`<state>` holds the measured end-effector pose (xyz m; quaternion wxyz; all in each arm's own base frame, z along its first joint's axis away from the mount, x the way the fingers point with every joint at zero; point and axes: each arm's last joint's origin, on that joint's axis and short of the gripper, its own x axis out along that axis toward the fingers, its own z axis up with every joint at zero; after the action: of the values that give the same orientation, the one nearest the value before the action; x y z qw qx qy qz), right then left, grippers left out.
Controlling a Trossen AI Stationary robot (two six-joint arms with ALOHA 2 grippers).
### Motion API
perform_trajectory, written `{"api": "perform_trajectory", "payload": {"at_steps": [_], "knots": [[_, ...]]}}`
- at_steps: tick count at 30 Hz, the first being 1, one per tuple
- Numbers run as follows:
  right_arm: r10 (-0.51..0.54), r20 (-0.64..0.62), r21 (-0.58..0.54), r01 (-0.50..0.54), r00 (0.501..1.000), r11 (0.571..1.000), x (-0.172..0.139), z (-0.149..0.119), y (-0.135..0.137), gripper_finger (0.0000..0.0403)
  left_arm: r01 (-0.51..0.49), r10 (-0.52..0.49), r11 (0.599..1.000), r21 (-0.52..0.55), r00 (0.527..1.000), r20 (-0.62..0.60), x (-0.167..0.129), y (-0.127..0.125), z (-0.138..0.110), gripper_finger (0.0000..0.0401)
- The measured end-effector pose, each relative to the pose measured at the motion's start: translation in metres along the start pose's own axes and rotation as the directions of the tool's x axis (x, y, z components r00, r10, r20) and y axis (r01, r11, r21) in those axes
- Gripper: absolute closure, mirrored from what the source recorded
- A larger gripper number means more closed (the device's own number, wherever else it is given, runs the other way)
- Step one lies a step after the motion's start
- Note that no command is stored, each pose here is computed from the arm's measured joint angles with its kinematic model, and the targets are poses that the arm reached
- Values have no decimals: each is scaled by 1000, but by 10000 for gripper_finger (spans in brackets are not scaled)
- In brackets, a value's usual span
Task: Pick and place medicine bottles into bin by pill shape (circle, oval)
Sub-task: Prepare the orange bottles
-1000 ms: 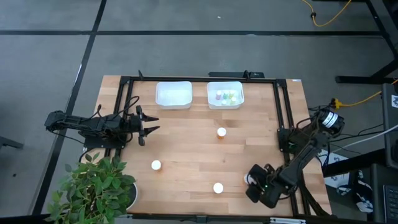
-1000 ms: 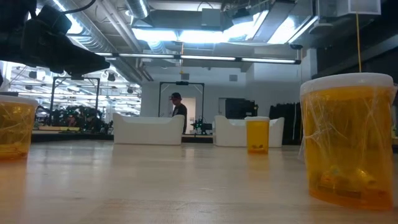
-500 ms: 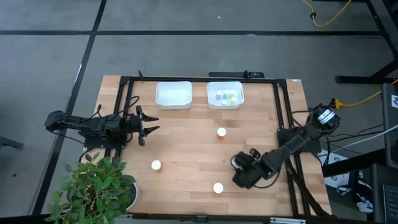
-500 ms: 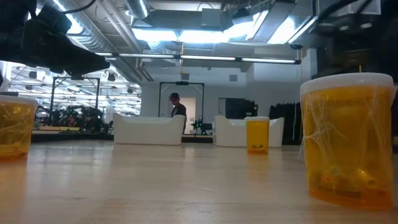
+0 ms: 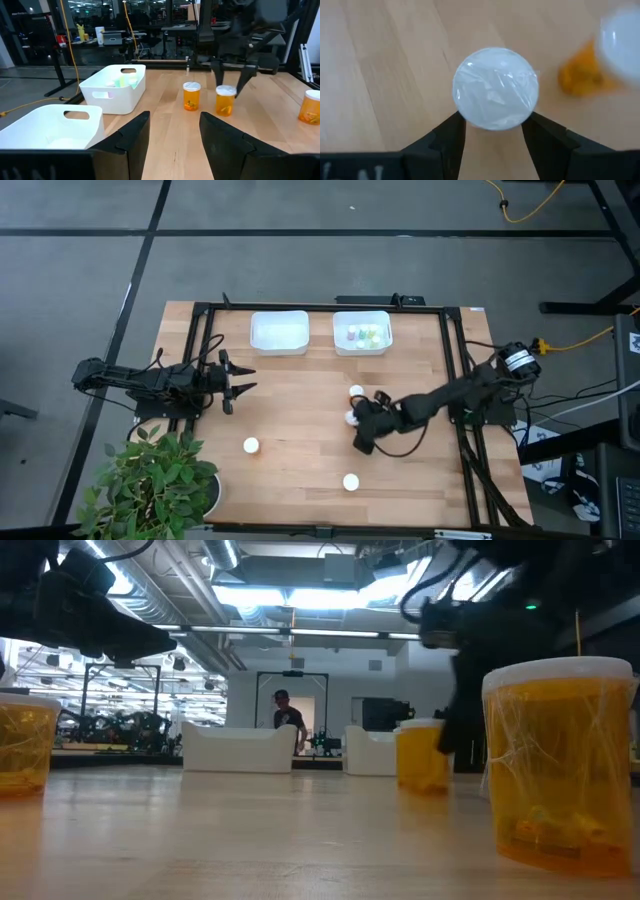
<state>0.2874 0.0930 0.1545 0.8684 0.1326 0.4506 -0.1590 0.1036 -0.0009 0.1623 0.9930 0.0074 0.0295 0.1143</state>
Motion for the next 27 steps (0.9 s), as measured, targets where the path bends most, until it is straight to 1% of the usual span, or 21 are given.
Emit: {"api": "perform_trajectory", "payload": {"at_steps": [3,11,17,20,22,25,27], "knots": [[12,50,-38,-10,999,999,4,13,-7,210,0,0,1000,0,1000,0,0,0,0,235],[52,100,-60,-46,994,997,12,36,-26,210,0,0,1000,9,1000,0,0,0,0,235],[59,153,-21,-56,986,998,14,48,-35,210,0,0,1000,26,1000,0,0,0,0,235],[42,129,-14,-41,991,999,13,51,-36,210,0,0,1000,27,1000,0,0,0,0,235],[31,96,10,-32,995,999,8,56,-34,210,0,0,1000,26,1000,0,0,0,0,235],[12,9,56,-13,1000,998,-7,69,-28,210,0,0,1000,26,1000,0,0,0,0,235],[-11,-43,74,14,999,997,-23,79,-21,210,0,0,1000,26,1000,0,0,0,0,235]]}}
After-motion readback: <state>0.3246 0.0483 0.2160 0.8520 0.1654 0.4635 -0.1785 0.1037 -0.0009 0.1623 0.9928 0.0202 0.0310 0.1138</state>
